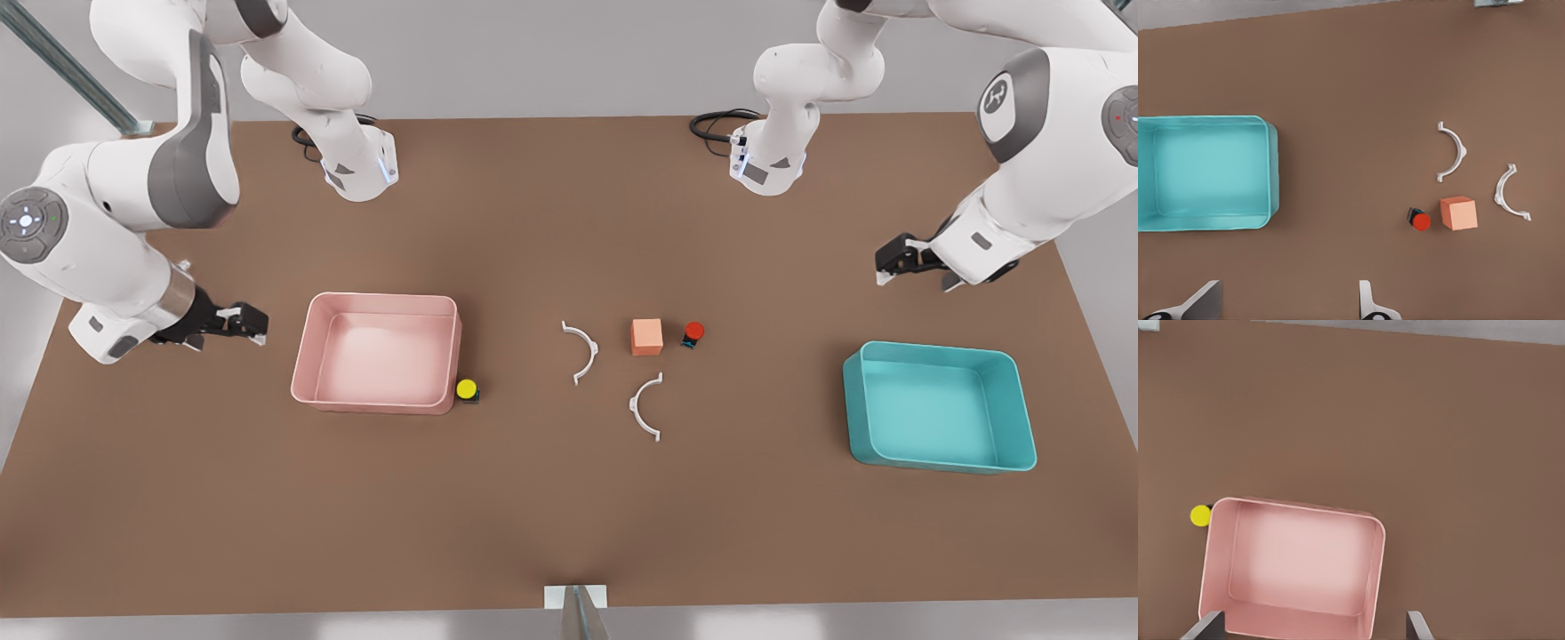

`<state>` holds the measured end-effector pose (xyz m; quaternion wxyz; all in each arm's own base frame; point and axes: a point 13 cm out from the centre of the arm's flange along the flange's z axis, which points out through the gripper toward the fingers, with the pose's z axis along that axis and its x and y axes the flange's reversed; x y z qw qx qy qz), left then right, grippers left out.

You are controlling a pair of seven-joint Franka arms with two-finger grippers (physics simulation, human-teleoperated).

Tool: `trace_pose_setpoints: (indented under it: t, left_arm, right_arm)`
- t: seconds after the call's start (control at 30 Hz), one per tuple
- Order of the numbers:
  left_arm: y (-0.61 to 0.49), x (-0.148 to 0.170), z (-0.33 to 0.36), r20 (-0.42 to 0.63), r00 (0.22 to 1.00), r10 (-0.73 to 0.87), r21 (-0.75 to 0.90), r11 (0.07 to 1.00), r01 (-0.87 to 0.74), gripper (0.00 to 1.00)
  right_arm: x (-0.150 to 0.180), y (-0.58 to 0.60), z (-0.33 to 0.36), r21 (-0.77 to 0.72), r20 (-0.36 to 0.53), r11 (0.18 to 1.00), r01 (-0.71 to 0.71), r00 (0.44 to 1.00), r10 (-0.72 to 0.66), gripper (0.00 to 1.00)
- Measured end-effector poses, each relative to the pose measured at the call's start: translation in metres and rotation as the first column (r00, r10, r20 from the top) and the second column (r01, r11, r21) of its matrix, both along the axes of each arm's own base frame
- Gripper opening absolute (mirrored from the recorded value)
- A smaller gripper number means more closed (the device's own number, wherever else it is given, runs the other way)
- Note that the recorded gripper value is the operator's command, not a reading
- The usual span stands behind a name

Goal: Place the red button in the blue storage box with the left arm, and place the yellow button in the pink storage box with the right arm

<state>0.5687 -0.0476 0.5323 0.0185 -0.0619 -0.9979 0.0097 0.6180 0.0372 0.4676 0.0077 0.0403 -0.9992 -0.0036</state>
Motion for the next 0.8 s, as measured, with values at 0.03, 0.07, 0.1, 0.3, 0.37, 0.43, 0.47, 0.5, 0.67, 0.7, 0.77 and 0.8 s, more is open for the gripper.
trace_pose_setpoints:
  t: [0.03,0.07,0.1,0.3,0.37,0.43,0.47,0.5,0.67,0.7,0.77,0.8]
  left_arm:
    - [0.0,0.001,0.0,0.003,1.0,-0.002,0.0,1.0,0.002,1.0]
    - [-0.001,0.002,-0.002,0.002,1.0,-0.004,0.0,1.0,0.004,1.0]
    - [-0.004,0.004,-0.009,-0.009,1.0,-0.003,-0.001,1.0,0.003,1.0]
    - [-0.095,-0.043,-0.13,-0.145,0.982,0.117,0.001,0.993,-0.118,1.0]
    - [-0.111,-0.056,-0.174,-0.147,0.965,0.219,0.004,0.975,-0.221,1.0]
    - [-0.122,-0.066,-0.22,-0.141,0.932,0.334,0.011,0.942,-0.336,1.0]
    - [-0.127,-0.071,-0.242,-0.134,0.911,0.391,0.014,0.92,-0.393,1.0]
    - [-0.13,-0.077,-0.261,-0.124,0.887,0.446,0.015,0.894,-0.447,1.0]
    - [-0.149,-0.094,-0.318,-0.058,0.73,0.682,-0.021,0.73,-0.683,1.0]
    - [-0.154,-0.095,-0.327,-0.049,0.692,0.72,-0.032,0.691,-0.722,1.0]
    - [-0.162,-0.099,-0.344,-0.041,0.617,0.786,-0.045,0.616,-0.787,1.0]
    - [-0.166,-0.1,-0.351,-0.041,0.58,0.814,-0.049,0.578,-0.814,1.0]
  right_arm:
    - [0.002,-0.002,0.001,0.0,0.002,1.0,0.003,1.0,-0.003,1.0]
    - [0.003,-0.003,0.002,0.001,0.003,1.0,0.004,1.0,-0.004,1.0]
    - [-0.001,-0.001,0.0,0.0,-0.003,1.0,0.001,1.0,-0.001,1.0]
    - [-0.042,0.069,-0.078,0.038,-0.095,0.977,-0.209,0.973,0.212,1.0]
    - [-0.039,0.086,-0.103,0.06,-0.081,0.956,-0.288,0.953,0.293,1.0]
    - [-0.027,0.117,-0.117,0.066,-0.048,0.917,-0.392,0.917,0.396,1.0]
    - [-0.025,0.137,-0.118,0.062,-0.03,0.892,-0.448,0.893,0.45,1.0]
    - [-0.022,0.16,-0.122,0.065,-0.013,0.861,-0.504,0.862,0.506,1.0]
    - [0.003,0.221,-0.13,0.048,0.071,0.704,-0.708,0.706,0.705,1.0]
    - [0.011,0.23,-0.128,0.048,0.09,0.673,-0.738,0.675,0.733,1.0]
    - [0.02,0.248,-0.137,0.06,0.105,0.607,-0.792,0.61,0.785,1.0]
    - [0.027,0.255,-0.148,0.076,0.111,0.575,-0.814,0.58,0.807,1.0]
